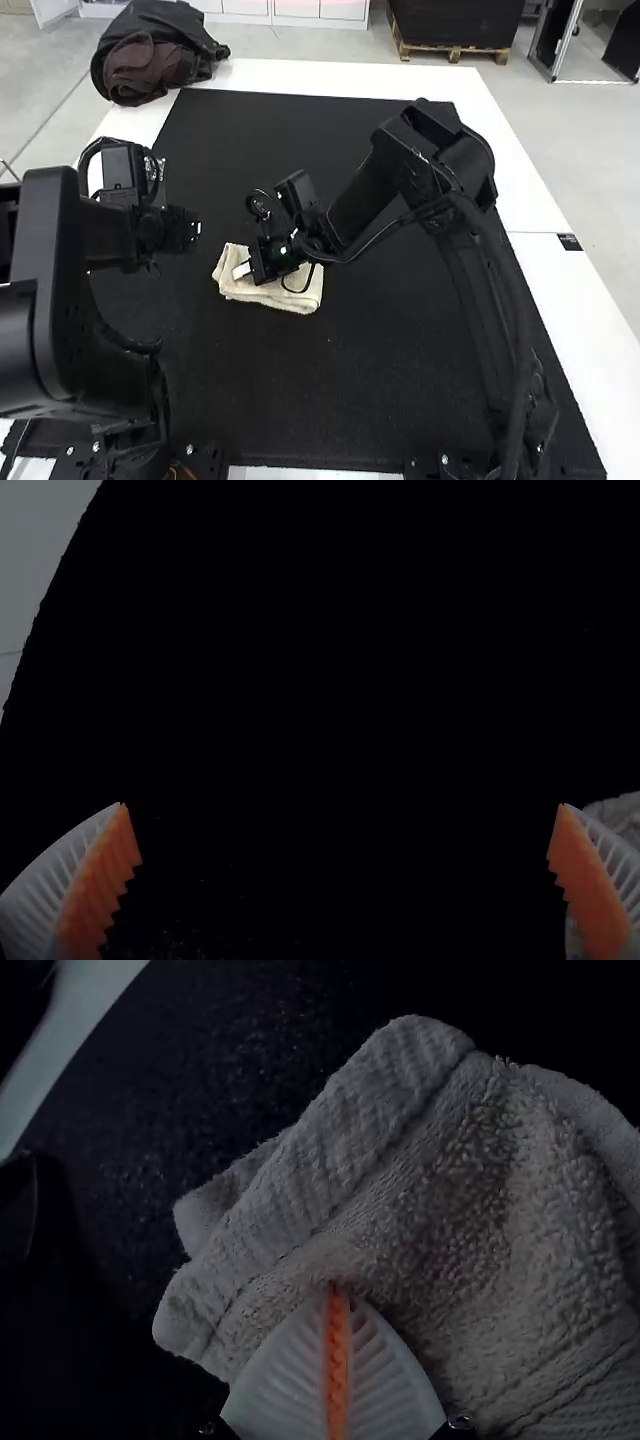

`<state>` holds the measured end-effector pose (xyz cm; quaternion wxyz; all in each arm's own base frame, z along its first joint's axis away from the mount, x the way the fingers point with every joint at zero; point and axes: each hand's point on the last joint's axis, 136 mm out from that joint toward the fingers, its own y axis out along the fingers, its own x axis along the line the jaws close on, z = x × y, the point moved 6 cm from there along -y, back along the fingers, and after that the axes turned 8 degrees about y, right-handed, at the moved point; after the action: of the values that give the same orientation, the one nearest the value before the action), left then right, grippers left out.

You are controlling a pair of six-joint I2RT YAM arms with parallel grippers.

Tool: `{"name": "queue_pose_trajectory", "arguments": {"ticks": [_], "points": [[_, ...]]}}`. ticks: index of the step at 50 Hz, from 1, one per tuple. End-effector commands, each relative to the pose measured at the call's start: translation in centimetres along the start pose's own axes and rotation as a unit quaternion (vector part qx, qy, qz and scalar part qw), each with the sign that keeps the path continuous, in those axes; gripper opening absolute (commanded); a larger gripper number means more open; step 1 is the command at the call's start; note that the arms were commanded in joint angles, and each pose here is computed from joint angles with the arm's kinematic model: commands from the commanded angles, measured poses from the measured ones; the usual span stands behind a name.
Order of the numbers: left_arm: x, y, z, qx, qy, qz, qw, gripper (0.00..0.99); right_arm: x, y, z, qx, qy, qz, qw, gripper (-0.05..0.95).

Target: Fold the towel.

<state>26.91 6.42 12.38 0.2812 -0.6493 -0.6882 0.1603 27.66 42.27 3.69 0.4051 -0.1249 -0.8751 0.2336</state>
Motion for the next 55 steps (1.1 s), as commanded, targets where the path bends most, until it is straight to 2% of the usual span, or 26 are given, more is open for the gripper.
{"name": "queue_pose_trajectory", "arguments": {"ticks": [1,13,23,40,55], "points": [[0.7,-0.4,-1.8,-0.026,-0.003,-0.006,0.9996,0.957,0.3,0.9,0.3,0.004,-0.013,-0.007,1.0,-0.02],[0.6,-0.4,-1.7,-0.026,-0.004,-0.004,0.9996,0.957,-1.4,1.8,1.8,0.012,-0.02,0.006,1.0,-0.02],[0.7,-0.5,-2.0,-0.028,-0.004,-0.005,0.9996,0.957,-1.2,1.7,1.4,0.006,-0.015,0.003,1.0,-0.02],[1.2,-1.3,-4.4,-0.046,-0.008,-0.006,0.9989,0.957,2.8,-3.5,-4.6,-0.051,-0.025,-0.01,0.998,-0.02],[1.5,-2.8,-8.4,-0.082,0.0,-0.003,0.9967,0.959,6.1,-11.5,-10.7,-0.135,-0.041,-0.011,0.99,-0.02]]}}
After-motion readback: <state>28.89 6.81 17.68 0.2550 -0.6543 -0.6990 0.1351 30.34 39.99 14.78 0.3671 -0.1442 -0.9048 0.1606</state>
